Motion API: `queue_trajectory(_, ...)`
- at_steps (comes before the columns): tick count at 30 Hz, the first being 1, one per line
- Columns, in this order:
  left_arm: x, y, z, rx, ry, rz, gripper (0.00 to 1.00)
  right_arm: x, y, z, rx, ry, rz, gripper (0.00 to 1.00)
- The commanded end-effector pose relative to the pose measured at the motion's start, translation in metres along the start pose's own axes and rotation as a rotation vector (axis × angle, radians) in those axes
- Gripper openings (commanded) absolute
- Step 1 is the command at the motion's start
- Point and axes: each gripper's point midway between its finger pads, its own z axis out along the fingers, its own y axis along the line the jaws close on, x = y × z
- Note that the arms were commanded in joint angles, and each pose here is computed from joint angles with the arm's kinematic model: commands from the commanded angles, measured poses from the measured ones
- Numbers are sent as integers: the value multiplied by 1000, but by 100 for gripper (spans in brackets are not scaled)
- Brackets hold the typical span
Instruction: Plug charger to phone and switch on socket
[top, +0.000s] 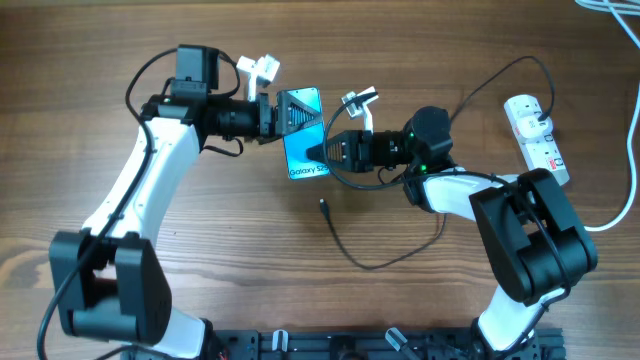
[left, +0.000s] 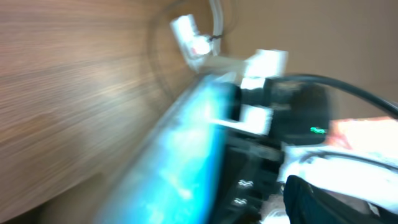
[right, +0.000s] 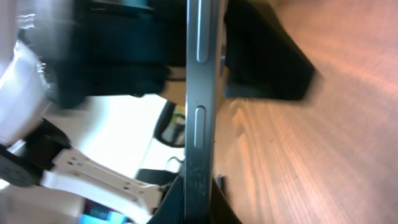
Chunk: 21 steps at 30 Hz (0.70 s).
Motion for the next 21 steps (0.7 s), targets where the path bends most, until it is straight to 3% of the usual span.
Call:
queue_trajectory(1,7,-64,-17,252,13,154,81,5,12,1,-30,56,118,4)
queue_trajectory(7,9,-69,-17,258,19,158,69,-7,16,1,-31,-4,121,4)
queue_trajectory(15,14,-94,-25,406,49,213,64,-30,13,-1,-14,-140,119,4)
queue_trajectory(21,12,-95,-26,407,40,244,44,-36,17,-2,-23,-172,123,4)
